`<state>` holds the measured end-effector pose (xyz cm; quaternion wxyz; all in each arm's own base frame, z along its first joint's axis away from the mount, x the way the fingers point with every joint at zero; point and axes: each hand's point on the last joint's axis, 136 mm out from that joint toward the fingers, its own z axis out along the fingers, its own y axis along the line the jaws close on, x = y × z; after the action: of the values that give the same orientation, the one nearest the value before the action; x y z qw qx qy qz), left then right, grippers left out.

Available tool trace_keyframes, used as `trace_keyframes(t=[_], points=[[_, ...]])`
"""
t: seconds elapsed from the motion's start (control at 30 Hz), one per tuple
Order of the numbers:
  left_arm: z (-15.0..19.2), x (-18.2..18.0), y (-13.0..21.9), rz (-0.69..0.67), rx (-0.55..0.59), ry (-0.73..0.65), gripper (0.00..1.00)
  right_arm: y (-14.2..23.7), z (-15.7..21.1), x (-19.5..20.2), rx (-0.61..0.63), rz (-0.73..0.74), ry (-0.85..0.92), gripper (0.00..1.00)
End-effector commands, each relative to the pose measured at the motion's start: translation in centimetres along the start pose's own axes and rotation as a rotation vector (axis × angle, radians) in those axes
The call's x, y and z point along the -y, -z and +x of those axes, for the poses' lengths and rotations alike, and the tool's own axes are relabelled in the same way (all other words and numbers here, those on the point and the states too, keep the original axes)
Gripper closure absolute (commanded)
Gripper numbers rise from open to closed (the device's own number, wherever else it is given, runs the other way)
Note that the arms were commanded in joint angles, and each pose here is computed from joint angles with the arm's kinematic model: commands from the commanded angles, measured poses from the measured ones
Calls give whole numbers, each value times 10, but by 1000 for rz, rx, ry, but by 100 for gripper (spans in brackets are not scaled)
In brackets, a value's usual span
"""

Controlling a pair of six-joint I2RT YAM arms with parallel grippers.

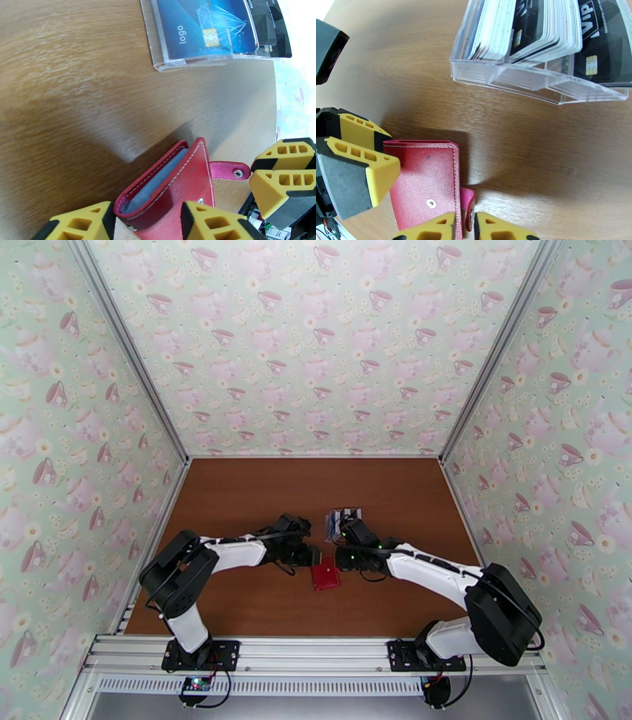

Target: Put the credit cards into the card holder

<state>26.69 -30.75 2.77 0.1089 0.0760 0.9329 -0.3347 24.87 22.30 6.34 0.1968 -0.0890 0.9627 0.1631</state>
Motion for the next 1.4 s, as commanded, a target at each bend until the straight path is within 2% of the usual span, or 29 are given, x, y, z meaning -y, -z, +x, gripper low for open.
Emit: trace_keyframes(t=[0.0, 0.43, 0.77, 1.07, 1.37], points=[[15, -8, -4, -29, -27, 7, 55, -4, 5, 1, -14, -8, -5, 79], [20, -17, -11, -55, -41, 22, 61, -9, 9, 3, -35, 3, -1, 79], [20, -18, -12, -60, -41, 21, 64, -2, 4, -3, -11, -26, -9, 93], [22, -22, -12, -72, -45, 37, 73, -4, 7, -25, -25, -110, 13, 98], [31, -32, -16, -82, -42, 73, 74, -18, 20, -29, -65, -99, 25, 99]])
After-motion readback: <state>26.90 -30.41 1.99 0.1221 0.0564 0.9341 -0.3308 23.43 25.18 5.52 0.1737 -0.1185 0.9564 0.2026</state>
